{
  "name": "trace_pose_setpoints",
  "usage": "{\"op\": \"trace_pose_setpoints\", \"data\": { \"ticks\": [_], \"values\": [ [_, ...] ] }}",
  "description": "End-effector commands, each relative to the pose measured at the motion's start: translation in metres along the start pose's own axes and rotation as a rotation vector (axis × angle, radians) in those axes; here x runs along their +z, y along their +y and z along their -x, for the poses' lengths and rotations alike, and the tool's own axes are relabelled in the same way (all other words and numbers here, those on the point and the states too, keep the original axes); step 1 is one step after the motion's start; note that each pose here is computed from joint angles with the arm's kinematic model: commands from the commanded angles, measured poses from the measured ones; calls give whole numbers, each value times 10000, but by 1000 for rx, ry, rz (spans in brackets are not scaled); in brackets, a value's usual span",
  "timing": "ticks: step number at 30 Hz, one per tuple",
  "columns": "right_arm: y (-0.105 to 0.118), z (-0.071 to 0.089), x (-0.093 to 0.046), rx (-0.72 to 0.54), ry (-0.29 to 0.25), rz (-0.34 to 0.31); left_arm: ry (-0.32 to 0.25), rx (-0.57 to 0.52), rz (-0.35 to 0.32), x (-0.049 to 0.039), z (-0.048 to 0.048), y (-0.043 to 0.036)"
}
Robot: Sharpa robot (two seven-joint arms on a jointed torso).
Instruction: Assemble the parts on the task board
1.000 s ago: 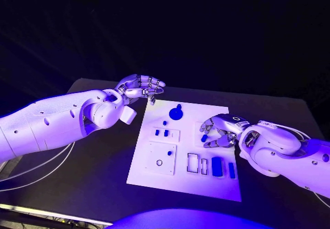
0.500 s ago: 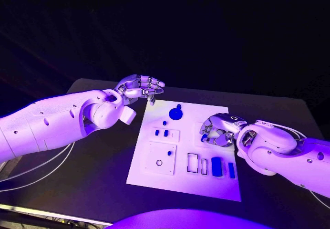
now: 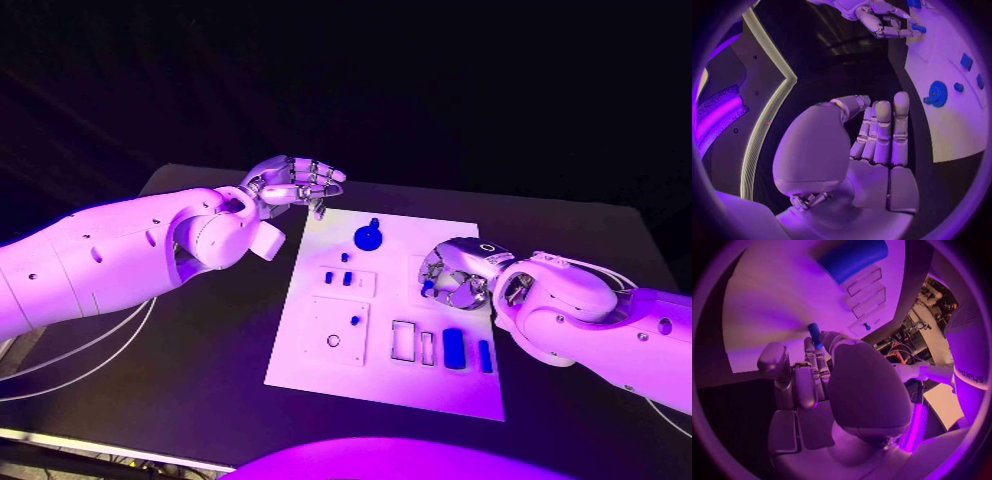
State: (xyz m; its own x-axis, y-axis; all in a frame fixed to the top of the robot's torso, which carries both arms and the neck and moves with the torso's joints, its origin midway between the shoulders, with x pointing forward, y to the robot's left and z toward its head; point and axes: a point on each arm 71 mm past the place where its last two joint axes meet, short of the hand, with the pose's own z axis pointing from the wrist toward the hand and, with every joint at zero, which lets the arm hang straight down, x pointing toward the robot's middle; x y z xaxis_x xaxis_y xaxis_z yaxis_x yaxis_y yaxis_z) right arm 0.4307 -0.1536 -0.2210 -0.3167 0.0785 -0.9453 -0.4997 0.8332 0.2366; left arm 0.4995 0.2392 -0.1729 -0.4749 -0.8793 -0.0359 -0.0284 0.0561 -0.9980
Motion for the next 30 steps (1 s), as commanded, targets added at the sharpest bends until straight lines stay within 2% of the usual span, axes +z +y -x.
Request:
{"op": "trace_pose_setpoints", "data": {
  "ticks": [1, 7, 19, 24, 30],
  "values": [
    [9, -26, -1, -24, 15, 3, 18, -3, -7, 7, -24, -11],
    [24, -23, -4, -30, -2, 8, 20, -4, -6, 8, -27, -11],
    [69, 38, -38, -23, -80, 31, 19, -4, -6, 9, -30, -11],
    [101, 91, -65, -5, -96, 39, 20, -4, -6, 13, -34, -11],
    [187, 228, -127, 34, -118, 55, 19, -4, -7, 23, -35, -8]
  ]
}}
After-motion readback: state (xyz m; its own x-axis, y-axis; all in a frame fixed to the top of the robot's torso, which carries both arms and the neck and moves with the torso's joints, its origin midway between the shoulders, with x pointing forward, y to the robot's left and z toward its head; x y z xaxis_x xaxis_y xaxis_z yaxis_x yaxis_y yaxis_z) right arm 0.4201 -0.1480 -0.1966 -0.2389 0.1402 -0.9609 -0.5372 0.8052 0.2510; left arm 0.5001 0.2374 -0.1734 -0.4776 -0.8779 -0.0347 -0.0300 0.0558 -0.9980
